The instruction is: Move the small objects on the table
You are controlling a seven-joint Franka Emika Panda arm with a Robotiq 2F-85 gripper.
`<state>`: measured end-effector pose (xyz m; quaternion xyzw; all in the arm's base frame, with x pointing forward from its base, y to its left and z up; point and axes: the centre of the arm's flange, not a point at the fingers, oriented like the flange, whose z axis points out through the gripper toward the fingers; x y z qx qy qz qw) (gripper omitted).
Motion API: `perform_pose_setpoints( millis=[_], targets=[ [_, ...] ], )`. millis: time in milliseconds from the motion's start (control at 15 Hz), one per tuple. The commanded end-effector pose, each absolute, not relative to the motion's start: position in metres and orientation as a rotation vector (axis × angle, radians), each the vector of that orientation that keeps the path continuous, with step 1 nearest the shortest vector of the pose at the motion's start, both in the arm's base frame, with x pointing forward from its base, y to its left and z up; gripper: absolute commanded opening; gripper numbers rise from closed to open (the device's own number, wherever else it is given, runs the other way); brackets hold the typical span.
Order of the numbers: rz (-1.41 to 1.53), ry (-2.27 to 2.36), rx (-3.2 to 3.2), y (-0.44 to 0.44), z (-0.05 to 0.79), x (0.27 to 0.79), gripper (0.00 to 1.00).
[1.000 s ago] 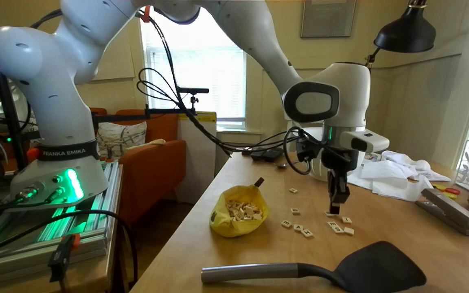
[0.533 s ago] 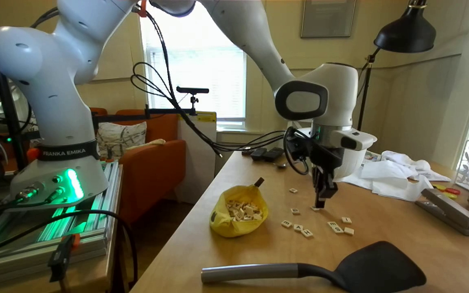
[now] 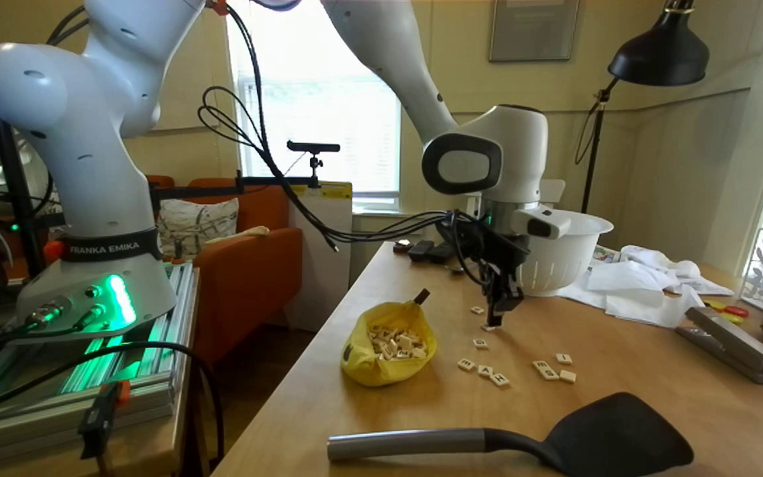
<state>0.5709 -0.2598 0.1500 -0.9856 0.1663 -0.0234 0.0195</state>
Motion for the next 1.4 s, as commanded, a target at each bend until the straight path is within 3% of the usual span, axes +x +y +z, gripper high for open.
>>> perform_pose_setpoints(
  millis=[0, 533, 1333],
  targets=[
    [-0.099, 0.448, -3.055, -0.244, 0.135, 0.555, 0.00],
    [-0.141, 0.503, -3.029, -0.247, 0.163, 0.554, 0.00],
    [-0.406, 0.931, -2.945, -0.325, 0.192, 0.599, 0.00]
  ],
)
